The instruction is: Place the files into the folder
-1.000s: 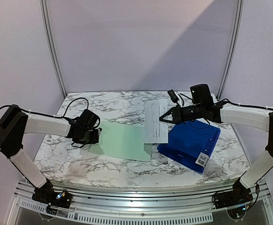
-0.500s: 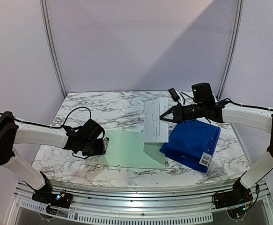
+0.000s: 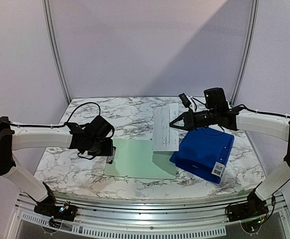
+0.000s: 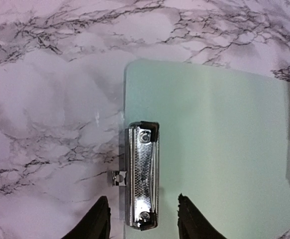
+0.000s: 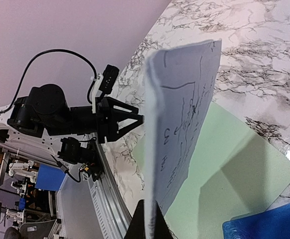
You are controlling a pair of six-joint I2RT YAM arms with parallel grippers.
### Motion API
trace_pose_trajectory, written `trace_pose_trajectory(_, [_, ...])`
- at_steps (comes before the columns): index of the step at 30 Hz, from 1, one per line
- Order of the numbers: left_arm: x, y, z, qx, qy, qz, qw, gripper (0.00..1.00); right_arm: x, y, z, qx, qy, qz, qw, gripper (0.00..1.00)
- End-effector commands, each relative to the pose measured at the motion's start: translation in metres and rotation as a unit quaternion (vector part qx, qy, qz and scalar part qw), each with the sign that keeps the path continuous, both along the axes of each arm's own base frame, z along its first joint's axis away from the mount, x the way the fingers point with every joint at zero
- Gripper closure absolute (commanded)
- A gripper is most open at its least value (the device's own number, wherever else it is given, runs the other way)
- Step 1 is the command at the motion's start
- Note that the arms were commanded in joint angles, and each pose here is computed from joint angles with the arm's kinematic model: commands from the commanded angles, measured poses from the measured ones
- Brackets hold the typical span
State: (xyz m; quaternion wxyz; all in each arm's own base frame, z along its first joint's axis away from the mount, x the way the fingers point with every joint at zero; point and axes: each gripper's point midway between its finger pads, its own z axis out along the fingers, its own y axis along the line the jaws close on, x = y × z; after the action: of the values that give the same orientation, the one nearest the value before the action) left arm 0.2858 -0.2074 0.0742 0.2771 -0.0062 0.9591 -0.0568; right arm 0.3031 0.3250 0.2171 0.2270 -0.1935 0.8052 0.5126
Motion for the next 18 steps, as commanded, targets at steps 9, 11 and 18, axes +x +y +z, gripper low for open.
trace_pose_trajectory(9, [0.011, 0.000, -0.020, 0.105, 0.034, -0.038, 0.993, 0.41, -0.006, 0.003, 0.003, 0.016, 0.006, 0.009, 1.000, 1.00])
trace_pose_trajectory(11, [0.012, -0.003, -0.024, 0.104, 0.037, -0.042, 0.993, 0.43, -0.005, 0.003, 0.002, 0.016, 0.007, 0.008, 1.000, 1.00])
trace_pose_trajectory(18, [0.018, -0.009, -0.037, 0.102, 0.047, -0.046, 0.993, 0.56, -0.003, 0.005, -0.002, 0.015, 0.012, 0.008, 1.000, 1.00])
